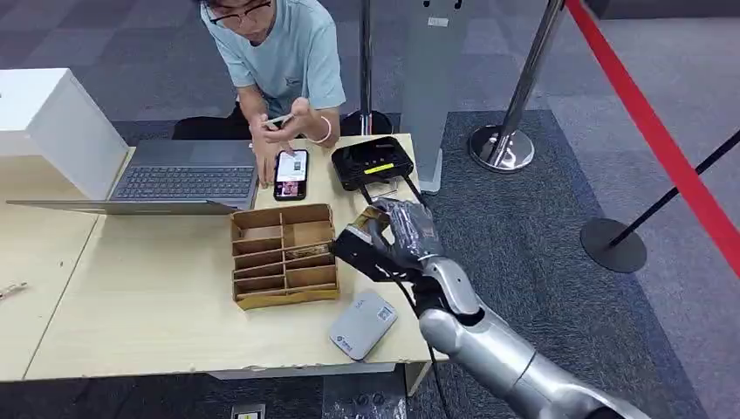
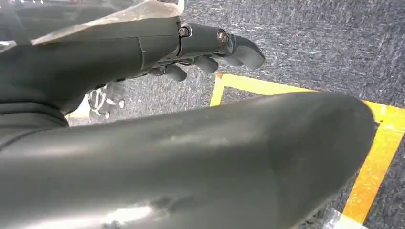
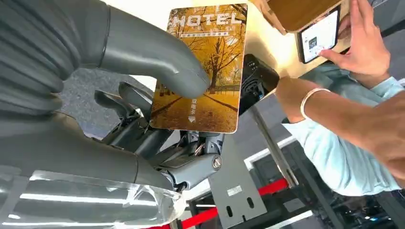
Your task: Pass the card to the sensor for recognition and then transmit it.
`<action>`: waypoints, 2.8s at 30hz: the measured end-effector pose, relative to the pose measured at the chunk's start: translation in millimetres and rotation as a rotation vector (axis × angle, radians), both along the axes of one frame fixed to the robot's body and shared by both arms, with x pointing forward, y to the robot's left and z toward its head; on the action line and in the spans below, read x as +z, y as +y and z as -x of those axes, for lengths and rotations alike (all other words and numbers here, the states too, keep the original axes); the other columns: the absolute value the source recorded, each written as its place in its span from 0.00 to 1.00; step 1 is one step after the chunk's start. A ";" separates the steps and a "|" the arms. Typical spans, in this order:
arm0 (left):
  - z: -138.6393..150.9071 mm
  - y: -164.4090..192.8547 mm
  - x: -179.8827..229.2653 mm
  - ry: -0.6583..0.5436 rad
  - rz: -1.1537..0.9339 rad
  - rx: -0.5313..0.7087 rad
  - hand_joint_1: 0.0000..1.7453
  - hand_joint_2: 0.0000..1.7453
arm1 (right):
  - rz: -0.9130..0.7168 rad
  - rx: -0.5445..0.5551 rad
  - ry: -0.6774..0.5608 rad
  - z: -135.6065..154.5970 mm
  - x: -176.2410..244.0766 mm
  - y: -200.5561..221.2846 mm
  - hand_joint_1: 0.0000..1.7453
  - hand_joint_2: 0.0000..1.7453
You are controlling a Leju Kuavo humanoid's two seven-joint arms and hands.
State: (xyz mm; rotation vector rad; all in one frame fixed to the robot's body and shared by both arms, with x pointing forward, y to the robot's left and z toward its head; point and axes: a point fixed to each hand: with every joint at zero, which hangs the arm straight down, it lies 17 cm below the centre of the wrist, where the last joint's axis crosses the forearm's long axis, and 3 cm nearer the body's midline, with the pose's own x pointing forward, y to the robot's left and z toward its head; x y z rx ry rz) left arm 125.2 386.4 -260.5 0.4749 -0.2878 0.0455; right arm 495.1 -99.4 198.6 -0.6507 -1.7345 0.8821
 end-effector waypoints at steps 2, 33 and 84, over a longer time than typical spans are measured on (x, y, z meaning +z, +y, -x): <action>0.1 0.1 0.0 -0.001 0.000 0.004 0.00 0.00 | -0.013 0.012 0.020 1.8 -0.7 0.7 1.00 1.00; -1.5 -10.1 -1.0 -0.010 0.018 -0.003 0.00 0.00 | -0.154 0.018 0.375 68.4 -137.4 -21.9 1.00 1.00; -6.1 -26.2 -1.4 -0.031 0.030 -0.075 0.00 0.00 | -0.110 -0.098 0.172 -26.9 -28.2 -65.7 1.00 1.00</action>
